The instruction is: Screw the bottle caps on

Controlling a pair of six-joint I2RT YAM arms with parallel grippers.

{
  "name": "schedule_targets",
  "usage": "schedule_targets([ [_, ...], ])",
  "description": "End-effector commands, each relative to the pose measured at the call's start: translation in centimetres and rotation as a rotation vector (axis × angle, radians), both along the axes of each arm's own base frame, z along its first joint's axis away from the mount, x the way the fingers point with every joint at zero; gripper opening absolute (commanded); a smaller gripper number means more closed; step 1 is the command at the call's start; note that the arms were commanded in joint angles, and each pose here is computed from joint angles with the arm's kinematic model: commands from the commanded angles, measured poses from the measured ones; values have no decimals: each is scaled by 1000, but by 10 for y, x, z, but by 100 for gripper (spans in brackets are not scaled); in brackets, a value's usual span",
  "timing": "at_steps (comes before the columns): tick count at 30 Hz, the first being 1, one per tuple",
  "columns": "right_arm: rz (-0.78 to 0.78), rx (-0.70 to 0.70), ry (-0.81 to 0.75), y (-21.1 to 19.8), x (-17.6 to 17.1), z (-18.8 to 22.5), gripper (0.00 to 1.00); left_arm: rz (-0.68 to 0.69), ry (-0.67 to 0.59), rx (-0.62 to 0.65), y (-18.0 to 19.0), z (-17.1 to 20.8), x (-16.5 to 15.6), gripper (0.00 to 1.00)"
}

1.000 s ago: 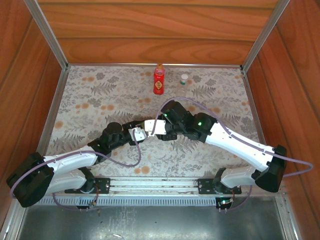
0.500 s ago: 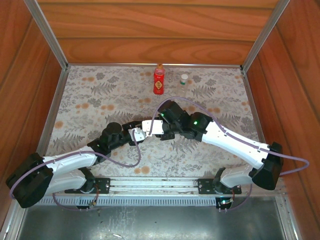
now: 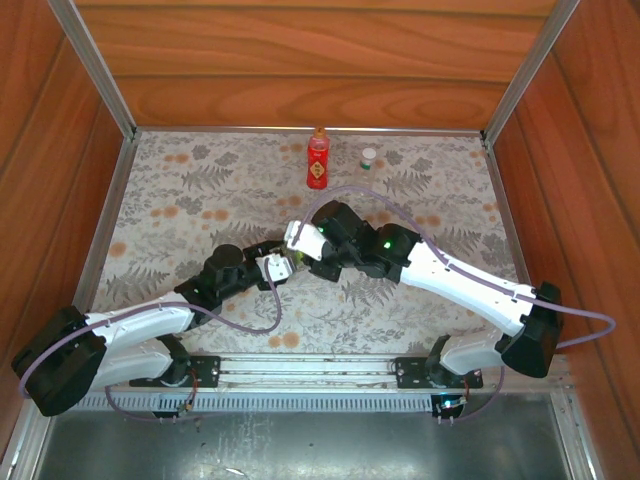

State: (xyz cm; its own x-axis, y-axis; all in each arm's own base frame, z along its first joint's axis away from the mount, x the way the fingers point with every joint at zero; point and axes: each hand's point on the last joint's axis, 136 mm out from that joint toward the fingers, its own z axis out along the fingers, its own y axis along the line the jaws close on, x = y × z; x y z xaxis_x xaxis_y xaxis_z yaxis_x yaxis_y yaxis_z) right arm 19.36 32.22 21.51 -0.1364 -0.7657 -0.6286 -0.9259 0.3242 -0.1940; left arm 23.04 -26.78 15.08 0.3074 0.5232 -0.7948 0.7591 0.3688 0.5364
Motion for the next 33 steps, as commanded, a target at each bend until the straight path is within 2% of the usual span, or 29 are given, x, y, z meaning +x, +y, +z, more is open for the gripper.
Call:
schedule_targets([
  [1, -444, 346, 340, 15, 9, 37, 14, -20, -16, -17, -4, 7, -3, 58],
  [3, -517, 387, 478, 17, 0, 37, 15, -19, -14, -13, -4, 6, -2, 58],
  [6, -508, 371, 478, 12, -4, 35, 23, -21, -12, -12, -5, 5, -2, 58],
  [11, -188, 239, 168, -3, -7, 29, 53, -24, -12, -14, -5, 5, -3, 58],
  [16, 158, 20, -183, -20, -8, 28, 63, -26, -17, -10, -3, 4, -5, 58],
  [20, 424, -124, -331, -22, -16, 22, 65, -28, -23, -8, -2, 4, -6, 58],
  [24, 545, -187, -446, -16, -12, 24, 62, -28, -22, -5, -2, 3, -6, 58],
  [27, 589, -202, -499, -7, -8, 24, 59, -28, -23, -5, -2, 3, -6, 58],
  [33, 630, -230, -482, 3, -7, 12, 52, -27, -22, -3, -1, 2, -6, 58],
])
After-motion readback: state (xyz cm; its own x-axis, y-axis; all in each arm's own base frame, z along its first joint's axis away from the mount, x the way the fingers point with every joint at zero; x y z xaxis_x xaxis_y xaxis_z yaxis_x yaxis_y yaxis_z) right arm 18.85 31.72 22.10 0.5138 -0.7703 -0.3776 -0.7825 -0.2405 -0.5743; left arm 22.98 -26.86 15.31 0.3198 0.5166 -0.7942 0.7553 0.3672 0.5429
